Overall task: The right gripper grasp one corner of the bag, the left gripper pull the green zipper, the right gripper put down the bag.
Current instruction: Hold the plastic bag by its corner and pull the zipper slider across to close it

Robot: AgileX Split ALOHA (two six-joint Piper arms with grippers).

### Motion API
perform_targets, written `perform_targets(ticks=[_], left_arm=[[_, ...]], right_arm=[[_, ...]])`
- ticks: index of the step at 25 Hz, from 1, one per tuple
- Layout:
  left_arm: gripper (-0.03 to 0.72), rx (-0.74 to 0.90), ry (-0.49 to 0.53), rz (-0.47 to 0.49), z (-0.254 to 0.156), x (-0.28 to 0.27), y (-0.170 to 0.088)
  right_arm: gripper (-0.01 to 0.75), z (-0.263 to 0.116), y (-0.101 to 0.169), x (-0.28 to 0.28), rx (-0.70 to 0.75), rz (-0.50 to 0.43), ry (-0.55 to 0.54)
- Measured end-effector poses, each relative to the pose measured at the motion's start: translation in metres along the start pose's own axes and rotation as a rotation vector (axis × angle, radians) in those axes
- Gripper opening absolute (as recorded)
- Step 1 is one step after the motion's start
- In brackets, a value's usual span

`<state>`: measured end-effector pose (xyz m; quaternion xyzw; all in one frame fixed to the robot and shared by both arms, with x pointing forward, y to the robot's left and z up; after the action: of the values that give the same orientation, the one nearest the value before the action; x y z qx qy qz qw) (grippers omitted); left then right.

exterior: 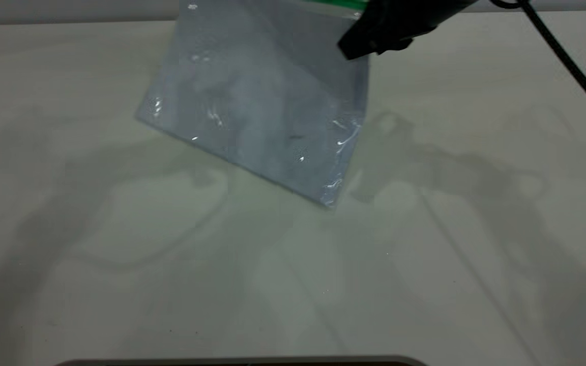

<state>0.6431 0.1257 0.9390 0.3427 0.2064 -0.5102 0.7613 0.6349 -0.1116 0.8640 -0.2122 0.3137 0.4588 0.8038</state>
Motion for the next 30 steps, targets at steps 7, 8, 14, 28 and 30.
perform_targets(ticks=[7, 8, 14, 28, 30], left_arm=[[0.590, 0.014, -0.027, -0.142, -0.004, 0.018, -0.022], [0.590, 0.015, -0.032, -0.151, -0.003, 0.018, -0.023], [0.590, 0.029, -0.048, -0.150, 0.003, 0.017, -0.019], [0.590, 0.037, -0.127, -0.306, 0.013, 0.011, -0.037], [0.590, 0.032, -0.133, -0.322, 0.014, 0.010, -0.038]], right_arm=[[0.034, 0.003, 0.010, 0.002, -0.096, 0.058, -0.009], [0.034, 0.002, 0.014, 0.001, -0.121, 0.090, -0.009], [0.034, 0.000, 0.042, -0.004, -0.120, 0.329, -0.007], [0.034, -0.013, 0.024, 0.000, -0.080, 0.180, 0.110], [0.034, -0.012, 0.021, 0.001, -0.070, 0.148, 0.108]])
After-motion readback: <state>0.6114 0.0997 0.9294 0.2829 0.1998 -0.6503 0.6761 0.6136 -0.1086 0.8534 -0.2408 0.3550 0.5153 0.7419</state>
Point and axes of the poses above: a point on each arm's last joint axis where the gripper is mounted, x pointing out along that axis toward the gripper, y along the wrist's bending axis when the last joint is at zero, z = x × y, the point moved 3 cm from there along x, pointing out along that axis toward the gripper, and after that the axes turned 4 degrees about -x, right-handed, at the moved point
